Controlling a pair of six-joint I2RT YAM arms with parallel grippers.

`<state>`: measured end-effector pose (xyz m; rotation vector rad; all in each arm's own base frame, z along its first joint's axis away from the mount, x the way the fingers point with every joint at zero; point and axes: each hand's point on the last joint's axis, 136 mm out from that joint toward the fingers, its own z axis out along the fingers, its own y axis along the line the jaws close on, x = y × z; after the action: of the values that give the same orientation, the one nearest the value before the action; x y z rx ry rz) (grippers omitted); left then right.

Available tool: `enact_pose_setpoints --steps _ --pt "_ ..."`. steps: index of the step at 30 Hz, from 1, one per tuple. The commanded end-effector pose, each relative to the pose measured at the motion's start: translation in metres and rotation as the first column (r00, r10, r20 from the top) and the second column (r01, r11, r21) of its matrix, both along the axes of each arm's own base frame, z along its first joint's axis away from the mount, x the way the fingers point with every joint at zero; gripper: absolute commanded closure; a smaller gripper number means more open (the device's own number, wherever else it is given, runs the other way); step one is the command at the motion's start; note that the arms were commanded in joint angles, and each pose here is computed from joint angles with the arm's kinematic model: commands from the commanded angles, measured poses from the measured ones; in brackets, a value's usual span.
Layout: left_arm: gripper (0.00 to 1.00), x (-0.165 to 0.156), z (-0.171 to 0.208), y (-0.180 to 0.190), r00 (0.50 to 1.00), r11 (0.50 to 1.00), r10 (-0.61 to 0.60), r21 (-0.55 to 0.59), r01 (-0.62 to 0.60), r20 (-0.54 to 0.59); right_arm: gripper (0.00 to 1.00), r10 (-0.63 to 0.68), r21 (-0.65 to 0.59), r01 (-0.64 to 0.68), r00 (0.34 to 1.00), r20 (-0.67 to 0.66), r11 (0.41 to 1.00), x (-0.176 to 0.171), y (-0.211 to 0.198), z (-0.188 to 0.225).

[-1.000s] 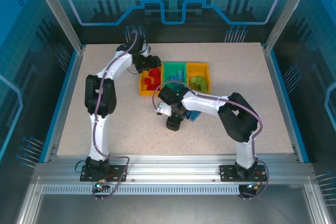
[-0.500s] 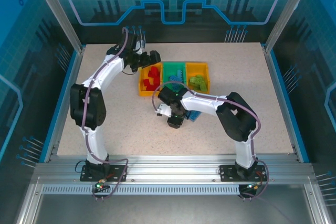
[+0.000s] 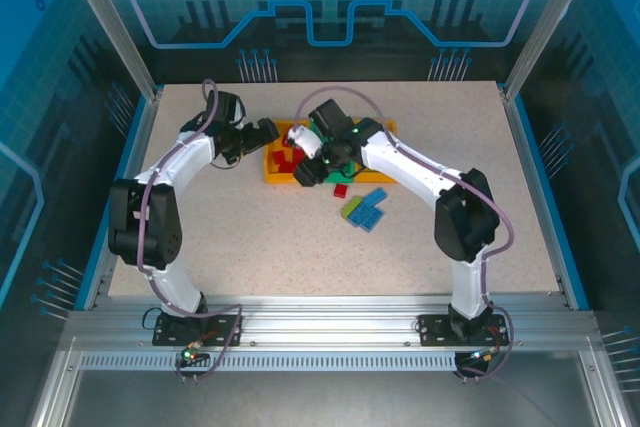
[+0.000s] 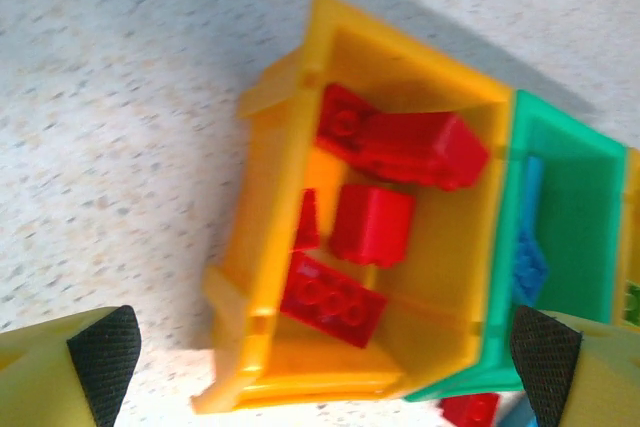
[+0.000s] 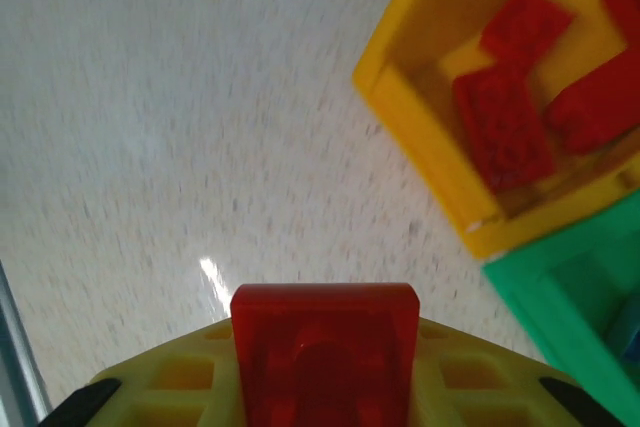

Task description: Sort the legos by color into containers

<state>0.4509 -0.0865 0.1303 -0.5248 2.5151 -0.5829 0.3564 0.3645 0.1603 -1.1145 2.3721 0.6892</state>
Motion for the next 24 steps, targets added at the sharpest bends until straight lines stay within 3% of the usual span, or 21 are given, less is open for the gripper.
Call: enact_pose_setpoints --steps 1,12,18,21,24 --pt "0.01 -0.004 0.01 0.006 0.999 0.999 0.031 0.016 -0.032 0.039 0.79 -0.125 0.092 0.142 0.977 -0.175 0.986 0.026 0.012 -0.007" --pt "0.01 -0.037 -0.019 0.018 0.997 0.995 0.082 0.057 -0.081 -0.014 0.77 -0.322 0.04 0.347 0.902 -0.287 0.937 0.084 0.017 -0.042" --pt "0.01 -0.058 -0.034 0.021 0.99 0.989 0.134 0.069 -0.132 -0.032 0.55 -0.394 0.017 0.415 0.874 -0.286 0.909 0.101 0.014 -0.05" --pt "0.01 -0.07 -0.042 0.014 0.988 0.986 0.152 0.066 -0.151 -0.02 0.5 -0.421 0.029 0.447 0.861 -0.286 0.894 0.108 0.015 -0.047" --pt "0.01 -0.081 -0.05 0.001 0.989 0.986 0.145 0.086 -0.143 -0.018 0.28 -0.423 0.064 0.459 0.858 -0.292 0.886 0.113 0.02 -0.038"
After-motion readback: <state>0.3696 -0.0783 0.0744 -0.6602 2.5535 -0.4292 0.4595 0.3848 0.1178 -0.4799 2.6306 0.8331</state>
